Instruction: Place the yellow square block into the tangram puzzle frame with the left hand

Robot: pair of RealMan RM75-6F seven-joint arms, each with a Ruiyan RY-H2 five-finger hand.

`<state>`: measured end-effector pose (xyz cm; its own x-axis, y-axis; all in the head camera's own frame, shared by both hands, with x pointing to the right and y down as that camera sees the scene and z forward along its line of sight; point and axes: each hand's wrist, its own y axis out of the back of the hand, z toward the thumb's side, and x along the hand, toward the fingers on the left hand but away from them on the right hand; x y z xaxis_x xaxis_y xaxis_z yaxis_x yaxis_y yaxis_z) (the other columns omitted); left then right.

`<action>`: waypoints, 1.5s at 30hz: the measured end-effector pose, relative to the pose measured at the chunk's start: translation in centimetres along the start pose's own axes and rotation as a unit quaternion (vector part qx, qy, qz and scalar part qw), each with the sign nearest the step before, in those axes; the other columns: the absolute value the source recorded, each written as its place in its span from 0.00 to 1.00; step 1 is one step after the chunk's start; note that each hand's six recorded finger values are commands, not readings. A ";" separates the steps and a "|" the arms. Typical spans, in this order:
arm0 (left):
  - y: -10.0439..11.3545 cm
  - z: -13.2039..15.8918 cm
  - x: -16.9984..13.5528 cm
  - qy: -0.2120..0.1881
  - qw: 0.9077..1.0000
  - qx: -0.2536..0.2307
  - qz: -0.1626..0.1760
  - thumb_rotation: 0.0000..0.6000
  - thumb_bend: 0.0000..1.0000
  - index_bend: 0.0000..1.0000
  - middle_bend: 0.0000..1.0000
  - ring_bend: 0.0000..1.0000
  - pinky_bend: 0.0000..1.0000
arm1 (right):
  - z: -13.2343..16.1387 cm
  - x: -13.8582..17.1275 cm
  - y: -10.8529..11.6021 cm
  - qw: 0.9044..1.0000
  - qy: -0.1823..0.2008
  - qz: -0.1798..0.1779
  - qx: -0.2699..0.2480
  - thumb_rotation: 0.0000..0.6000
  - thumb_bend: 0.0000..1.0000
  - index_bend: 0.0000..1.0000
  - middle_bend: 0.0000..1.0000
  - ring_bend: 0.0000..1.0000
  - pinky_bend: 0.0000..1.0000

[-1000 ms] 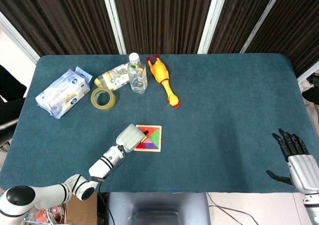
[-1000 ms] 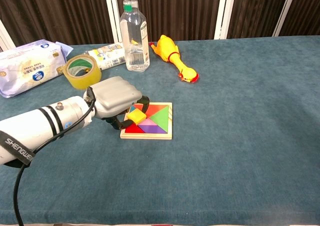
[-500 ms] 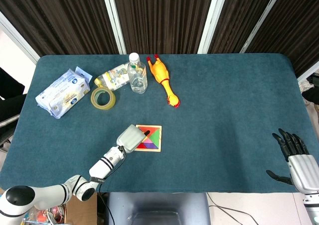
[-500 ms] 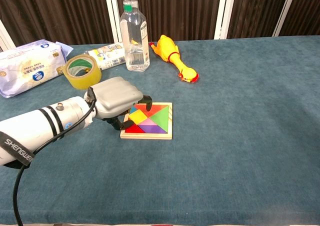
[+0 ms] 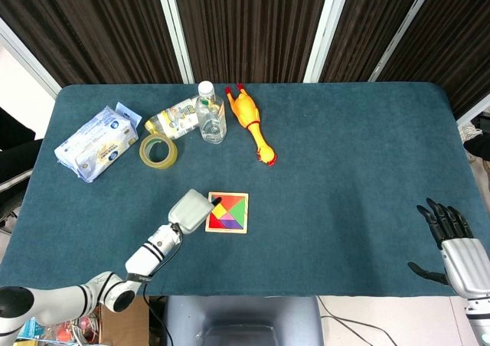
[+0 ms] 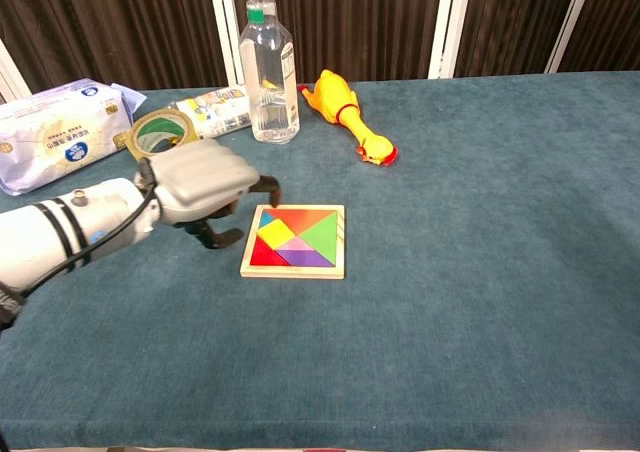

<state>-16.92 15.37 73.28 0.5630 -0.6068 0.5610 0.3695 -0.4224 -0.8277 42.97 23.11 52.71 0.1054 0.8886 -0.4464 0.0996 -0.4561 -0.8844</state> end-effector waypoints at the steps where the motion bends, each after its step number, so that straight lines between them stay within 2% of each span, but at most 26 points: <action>1: -0.3 -0.4 -0.3 0.005 1.000 0.003 -0.005 1.00 0.38 0.32 1.00 1.00 1.00 | 0.0 0.0 0.0 1.000 0.000 -0.001 0.000 1.00 0.15 0.00 0.00 0.00 0.00; 10: -1.6 -0.1 -0.9 0.006 1.000 0.004 -0.021 1.00 0.38 0.31 1.00 1.00 1.00 | 0.0 0.1 0.1 1.000 0.002 -0.003 -0.003 1.00 0.15 0.00 0.00 0.00 0.00; 26: -1.6 0.8 -0.3 -0.003 1.000 0.002 -0.018 1.00 0.38 0.30 1.00 1.00 1.00 | -0.1 0.0 0.1 1.000 0.000 -0.002 -0.002 1.00 0.15 0.00 0.00 0.00 0.00; 33: -0.5 0.5 -0.5 0.000 1.000 0.006 0.006 1.00 0.38 0.24 1.00 1.00 1.00 | -0.1 0.0 0.1 1.000 0.000 -0.002 0.000 1.00 0.15 0.00 0.00 0.00 0.00; 34: -0.2 0.4 -0.6 0.001 1.000 0.007 0.011 1.00 0.38 0.21 0.97 0.99 1.00 | -0.1 0.0 0.1 1.000 0.000 -0.002 0.000 1.00 0.15 0.00 0.00 0.00 0.00; 36: 0.0 0.3 -0.8 0.002 1.000 0.006 0.015 1.00 0.38 0.15 0.80 0.85 0.92 | -0.1 0.0 0.1 1.000 0.000 -0.002 0.000 1.00 0.15 0.00 0.00 0.00 0.00; 37: 0.2 0.1 -1.1 0.004 1.000 0.005 0.020 1.00 0.38 0.12 0.63 0.67 0.78 | -0.1 0.0 0.1 1.000 0.000 0.000 0.001 1.00 0.15 0.00 0.00 0.00 0.00; 38: 0.4 -0.1 -1.4 0.007 1.000 0.002 0.026 1.00 0.38 0.09 0.42 0.43 0.57 | -0.2 0.0 0.1 1.000 0.000 0.001 0.002 1.00 0.15 0.00 0.00 0.00 0.00; 39: 0.6 -0.6 -2.0 0.012 0.999 -0.002 0.034 1.00 0.38 0.05 0.28 0.26 0.41 | -0.1 0.1 0.1 1.000 0.000 0.001 0.003 1.00 0.15 0.00 0.00 0.00 0.00; 40: 0.8 -1.4 -3.2 0.023 0.999 -0.010 0.044 1.00 0.38 0.03 0.20 0.16 0.32 | -0.1 0.1 0.0 1.000 0.001 0.001 0.005 1.00 0.15 0.00 0.00 0.00 0.00; 41: 0.9 -2.2 -4.4 0.035 0.998 -0.017 0.052 1.00 0.38 0.01 0.13 0.08 0.25 | -0.1 0.1 0.0 1.000 0.001 0.002 0.006 1.00 0.15 0.00 0.00 0.00 0.00; 43: 0.7 -4.3 -7.7 0.072 0.994 -0.038 0.072 1.00 0.38 0.00 0.07 0.02 0.18 | 0.1 0.2 -0.1 1.000 0.002 0.003 0.011 1.00 0.15 0.00 0.00 0.00 0.00; 45: 0.4 -6.2 -11.0 0.113 0.988 -0.060 0.091 1.00 0.37 0.00 0.04 0.01 0.15 | 0.2 0.2 -0.3 1.000 0.002 0.005 0.016 1.00 0.15 0.00 0.00 0.00 0.00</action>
<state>-27.55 17.70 66.91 0.4275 -0.8090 0.4035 0.1798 -0.3613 -0.9150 42.76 23.41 52.86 0.1103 0.8837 -0.4549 0.0671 -0.4633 -0.8837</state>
